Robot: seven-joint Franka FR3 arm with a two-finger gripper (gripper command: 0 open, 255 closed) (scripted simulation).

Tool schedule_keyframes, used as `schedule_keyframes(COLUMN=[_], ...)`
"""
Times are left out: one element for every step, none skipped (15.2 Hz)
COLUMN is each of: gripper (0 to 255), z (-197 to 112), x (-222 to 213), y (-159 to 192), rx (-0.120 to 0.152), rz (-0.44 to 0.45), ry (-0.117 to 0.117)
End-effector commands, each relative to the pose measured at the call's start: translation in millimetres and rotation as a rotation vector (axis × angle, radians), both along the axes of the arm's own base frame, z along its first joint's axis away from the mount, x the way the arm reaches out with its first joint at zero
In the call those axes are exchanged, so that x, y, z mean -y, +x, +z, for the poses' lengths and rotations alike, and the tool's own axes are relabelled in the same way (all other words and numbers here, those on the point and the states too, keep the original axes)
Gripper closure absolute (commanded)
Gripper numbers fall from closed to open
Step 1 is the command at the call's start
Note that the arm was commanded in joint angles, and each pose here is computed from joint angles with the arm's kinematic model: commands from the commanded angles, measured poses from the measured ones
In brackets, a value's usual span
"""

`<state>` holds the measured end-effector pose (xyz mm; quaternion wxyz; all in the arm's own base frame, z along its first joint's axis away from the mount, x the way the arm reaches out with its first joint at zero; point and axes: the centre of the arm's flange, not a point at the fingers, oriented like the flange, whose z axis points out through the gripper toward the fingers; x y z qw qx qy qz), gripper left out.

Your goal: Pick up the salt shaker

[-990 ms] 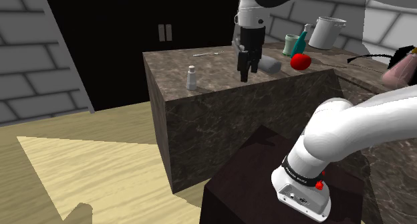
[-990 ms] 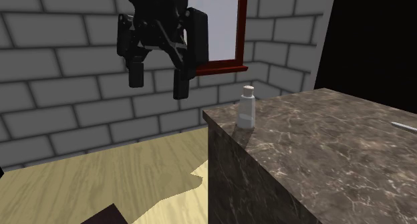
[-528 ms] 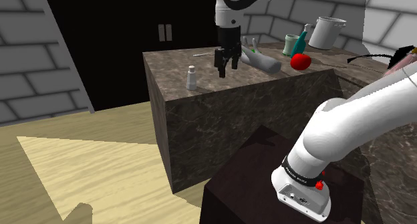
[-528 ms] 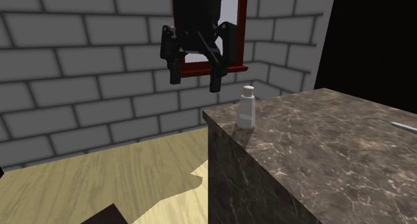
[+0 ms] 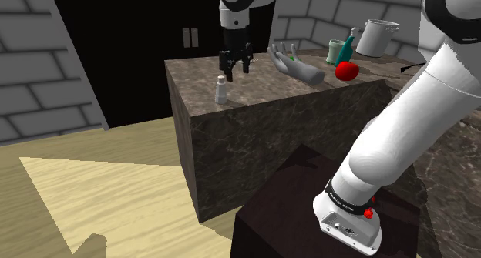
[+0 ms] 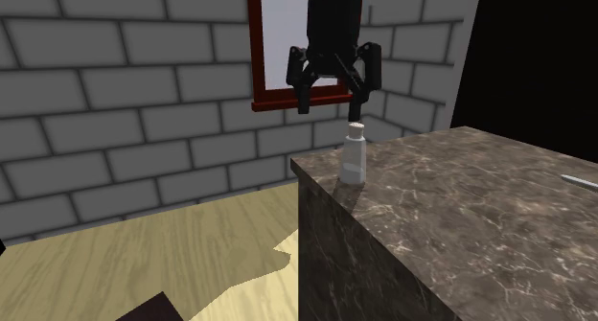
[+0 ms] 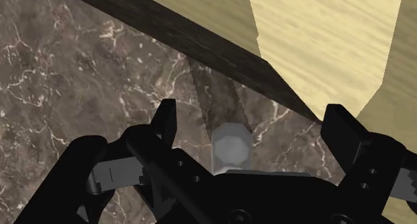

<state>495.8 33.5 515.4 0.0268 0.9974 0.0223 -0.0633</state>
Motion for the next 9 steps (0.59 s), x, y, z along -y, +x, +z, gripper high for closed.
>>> schedule_keyframes(gripper=[0, 0, 0, 0, 0, 0, 0, 0, 0], z=[-3.5, -4.8, -6.1, -7.4, -8.6, -13.9, -19.2, -24.5, -29.8], x=[0.4, 0.0, -0.3, -0.6, -0.7, -0.7, -0.7, -0.7, -0.7], y=[24.9, 37.6, 50.4, 63.1, 75.5, 75.5, 75.5, 75.5, 75.5], rx=[0.007, 0.01, 0.013, 0.016, 0.019, 0.019, 0.019, 0.019, 0.019], rz=[-0.013, -0.018, -0.024, -0.03, -0.036, -0.036, -0.036, -0.036, -0.036], ry=[-0.006, -0.008, -0.011, -0.014, -0.017, -0.017, -0.017, -0.017, -0.017])
